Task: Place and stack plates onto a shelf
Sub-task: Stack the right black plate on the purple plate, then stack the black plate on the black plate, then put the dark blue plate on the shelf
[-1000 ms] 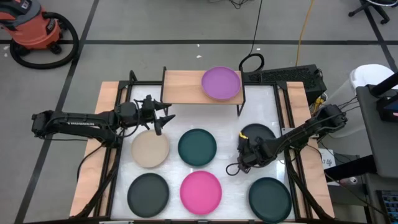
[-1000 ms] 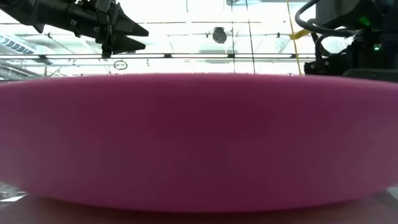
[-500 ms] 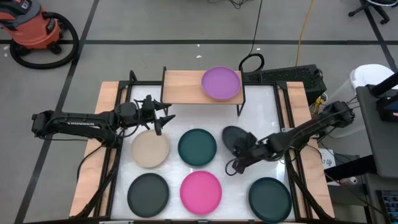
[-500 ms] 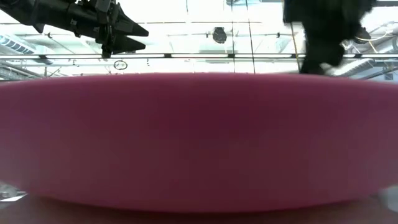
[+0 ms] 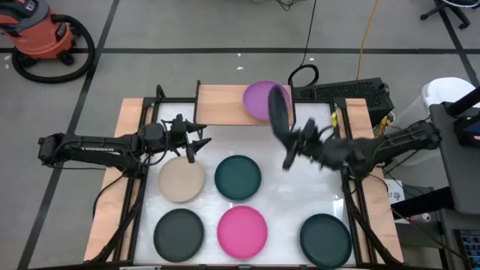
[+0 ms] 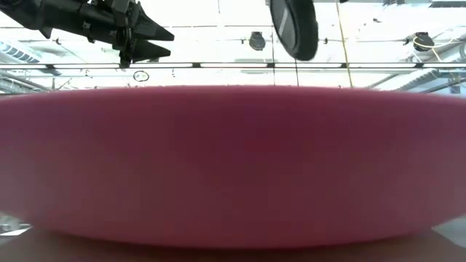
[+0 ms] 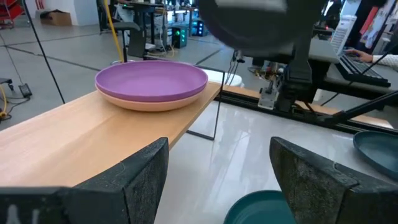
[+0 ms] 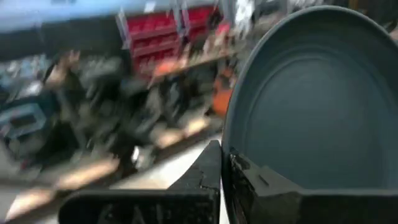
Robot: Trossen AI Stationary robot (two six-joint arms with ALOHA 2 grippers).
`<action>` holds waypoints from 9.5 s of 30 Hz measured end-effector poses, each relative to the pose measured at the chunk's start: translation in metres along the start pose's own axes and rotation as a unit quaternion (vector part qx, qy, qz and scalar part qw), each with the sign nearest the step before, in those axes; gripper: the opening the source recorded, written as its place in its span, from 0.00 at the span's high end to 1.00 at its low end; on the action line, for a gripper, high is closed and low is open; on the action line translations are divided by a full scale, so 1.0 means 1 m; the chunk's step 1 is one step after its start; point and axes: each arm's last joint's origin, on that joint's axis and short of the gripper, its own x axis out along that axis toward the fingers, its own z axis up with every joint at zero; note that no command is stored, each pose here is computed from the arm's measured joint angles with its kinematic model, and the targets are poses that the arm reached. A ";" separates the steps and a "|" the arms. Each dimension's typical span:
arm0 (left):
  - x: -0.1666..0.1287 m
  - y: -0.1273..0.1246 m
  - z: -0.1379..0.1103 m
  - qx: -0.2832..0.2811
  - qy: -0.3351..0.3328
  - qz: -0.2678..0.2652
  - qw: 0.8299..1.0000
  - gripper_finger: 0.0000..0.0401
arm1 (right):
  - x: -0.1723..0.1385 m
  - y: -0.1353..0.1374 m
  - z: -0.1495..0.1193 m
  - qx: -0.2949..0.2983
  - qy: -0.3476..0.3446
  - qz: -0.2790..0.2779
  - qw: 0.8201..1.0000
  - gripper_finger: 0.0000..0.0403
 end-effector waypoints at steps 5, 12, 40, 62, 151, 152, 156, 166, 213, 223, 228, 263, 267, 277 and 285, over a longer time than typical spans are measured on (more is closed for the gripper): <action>0.000 0.000 0.000 0.004 -0.001 0.000 1.000 0.30 | 0.023 -0.029 0.025 -0.026 -0.045 -0.025 0.998 1.00; 0.000 0.000 0.001 0.026 -0.004 0.004 1.000 0.30 | 0.075 -0.053 0.030 -0.118 0.059 -0.050 0.990 1.00; 0.000 0.000 0.001 0.029 -0.005 0.005 1.000 0.30 | 0.143 -0.076 -0.041 -0.288 0.301 -0.085 0.905 0.86; -0.006 -0.026 0.040 0.067 0.074 -0.048 0.994 0.30 | 0.039 -0.033 0.042 -0.183 0.135 0.010 0.974 0.66; 0.005 -0.106 0.142 0.227 0.245 -0.125 0.934 0.98 | 0.008 0.011 -0.011 -0.184 0.195 0.116 0.957 0.65; 0.007 -0.096 0.149 0.221 0.222 -0.101 0.944 0.98 | 0.007 0.012 -0.017 -0.188 0.201 0.118 0.954 0.65; 0.025 -0.056 0.173 0.167 0.147 -0.010 0.975 0.98 | 0.003 0.012 -0.045 -0.201 0.228 0.125 0.944 0.65; 0.105 0.048 0.166 -0.012 0.116 0.020 0.993 0.98 | -0.011 0.011 -0.122 -0.155 0.166 0.189 0.955 0.65; 0.090 0.093 0.158 0.043 0.045 0.005 0.998 0.68 | -0.039 0.000 -0.121 -0.187 0.088 0.248 0.947 0.65; -0.002 0.044 0.034 0.044 -0.037 0.002 0.998 0.79 | -0.040 0.004 -0.112 -0.167 0.044 0.258 0.951 0.65; -0.021 0.035 -0.022 0.006 -0.100 -0.036 0.994 0.79 | -0.035 0.009 -0.093 -0.166 0.034 0.248 0.954 0.65; -0.030 0.019 -0.072 0.009 -0.070 -0.082 0.994 0.79 | -0.045 0.032 -0.131 -0.151 0.459 0.174 0.858 0.65; -0.030 0.019 -0.073 0.008 -0.063 -0.081 0.995 0.79 | -0.047 0.034 -0.139 -0.180 0.510 0.145 0.829 0.65; -0.029 0.019 -0.077 -0.006 -0.042 -0.080 0.996 0.79 | -0.062 0.044 -0.161 -0.224 0.586 0.188 0.756 0.65; -0.029 0.019 -0.079 -0.007 -0.031 -0.079 0.996 0.79 | -0.073 0.046 -0.180 -0.251 0.612 0.204 0.722 0.65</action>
